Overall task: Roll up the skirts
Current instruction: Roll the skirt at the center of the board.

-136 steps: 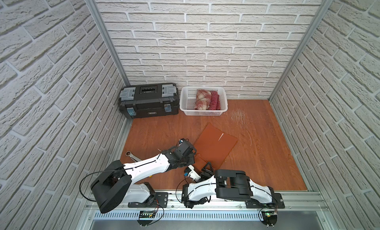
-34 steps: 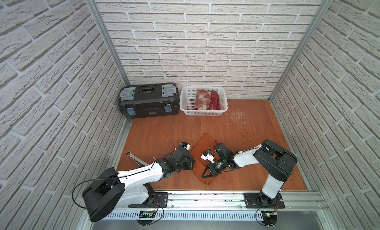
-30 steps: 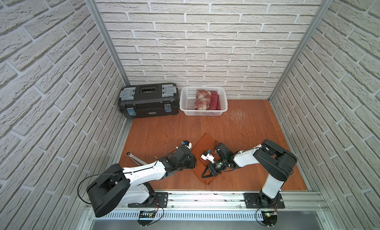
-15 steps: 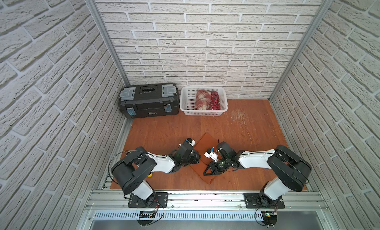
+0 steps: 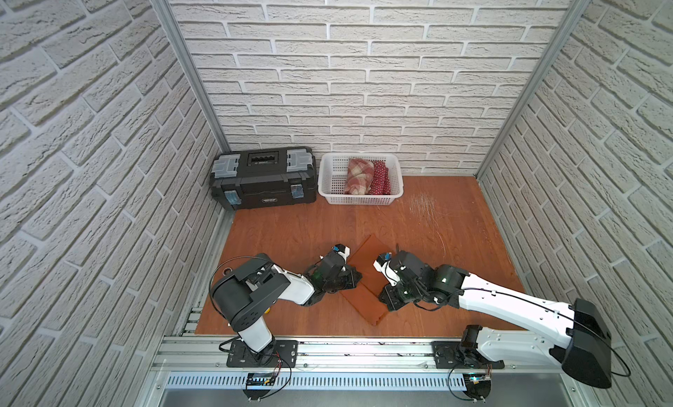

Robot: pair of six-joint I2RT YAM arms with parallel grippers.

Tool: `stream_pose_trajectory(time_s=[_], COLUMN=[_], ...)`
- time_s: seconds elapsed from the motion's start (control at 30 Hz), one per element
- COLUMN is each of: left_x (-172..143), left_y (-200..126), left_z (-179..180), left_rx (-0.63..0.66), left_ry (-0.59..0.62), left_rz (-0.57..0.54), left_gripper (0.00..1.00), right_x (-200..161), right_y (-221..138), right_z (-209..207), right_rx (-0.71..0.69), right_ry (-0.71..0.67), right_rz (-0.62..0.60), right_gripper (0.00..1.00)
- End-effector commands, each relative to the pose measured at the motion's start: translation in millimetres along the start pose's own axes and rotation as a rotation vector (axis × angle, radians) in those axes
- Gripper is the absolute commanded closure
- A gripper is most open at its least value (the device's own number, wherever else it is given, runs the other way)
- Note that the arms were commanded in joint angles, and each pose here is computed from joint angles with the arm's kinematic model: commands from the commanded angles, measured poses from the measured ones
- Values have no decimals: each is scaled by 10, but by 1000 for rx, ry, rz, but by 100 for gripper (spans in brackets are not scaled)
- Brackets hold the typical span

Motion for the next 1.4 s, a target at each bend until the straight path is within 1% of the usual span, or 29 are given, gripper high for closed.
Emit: stream_pose_trajectory(time_s=[0.0, 0.03, 0.13, 0.23, 0.3, 0.43, 0.47, 0.5, 0.53, 0.57, 0.63, 0.67, 0.73, 0.8, 0.87, 0.93, 1.07, 1.1, 1.13, 1.17, 1.2, 1.37], left_x=[-273, -274, -266, -248, -227, -148, -116, -67, -9, 51, 190, 246, 325, 311, 217, 66, -145, -177, -197, -208, -205, -220], left_y=[6, 4, -23, -62, -79, -152, -186, -238, -305, -385, -611, -721, -974, -1148, -1240, -1263, -1229, -1208, -1183, -1165, -1143, -988], left_z=[433, 433, 414, 371, 321, 179, 145, 102, 68, 35, -49, -84, -129, -121, -49, 63, 230, 254, 275, 279, 279, 310], left_rx=[209, 210, 212, 203, 198, 173, 168, 162, 161, 161, 171, 185, 210, 215, 211, 202, 167, 156, 146, 136, 129, 140], left_ry=[-44, -44, -38, -32, -24, -13, -14, -15, -20, -22, -4, 5, 28, 18, -17, -61, -134, -148, -157, -162, -169, -186], left_rz=[123, 124, 121, 112, 113, 87, 73, 52, 26, -4, -76, -108, -167, -192, -192, -178, -181, -187, -193, -195, -199, -175], left_gripper=[100, 100, 100, 100, 100, 100, 90, 65, 43, 31, 4, 2, 2, 2, 3, 7, 28, 34, 42, 49, 53, 49], right_x=[16, 3, -95, -227, -295, -439, -471, -519, -563, -596, -656, -663, -663, -645, -614, -572, -522, -516, -516, -520, -517, -529], right_y=[223, 293, 429, 604, 717, 869, 894, 919, 935, 942, 952, 953, 954, 964, 976, 990, 1023, 1032, 1037, 1040, 1040, 1002], right_z=[-20, -47, -188, -289, -314, -377, -387, -400, -418, -427, -450, -454, -470, -482, -488, -486, -479, -477, -477, -476, -476, -485], right_rx=[-77, -96, -216, -265, -262, -265, -264, -264, -272, -273, -277, -280, -297, -305, -303, -293, -282, -279, -279, -279, -278, -287], right_ry=[-27, -29, -23, -1, 0, 43, 47, 55, 63, 70, 77, 75, 70, 59, 50, 43, 26, 24, 21, 18, 16, 19], right_rz=[36, 50, 117, 182, 235, 292, 310, 334, 351, 362, 380, 384, 394, 407, 408, 401, 401, 403, 406, 409, 408, 402], right_gripper=[98, 98, 98, 98, 98, 98, 98, 98, 98, 98, 98, 98, 98, 98, 97, 98, 98, 98, 98, 98, 98, 98])
Point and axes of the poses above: each gripper's point midway between its finger pads, its own y axis out along the fingers, its own z axis along the line the jaws close on, x = y × z, the point moved 9 cm from there along -y, back along the fingers, and after that the axes turned 11 degrees about -y, right-handed, at the moved point
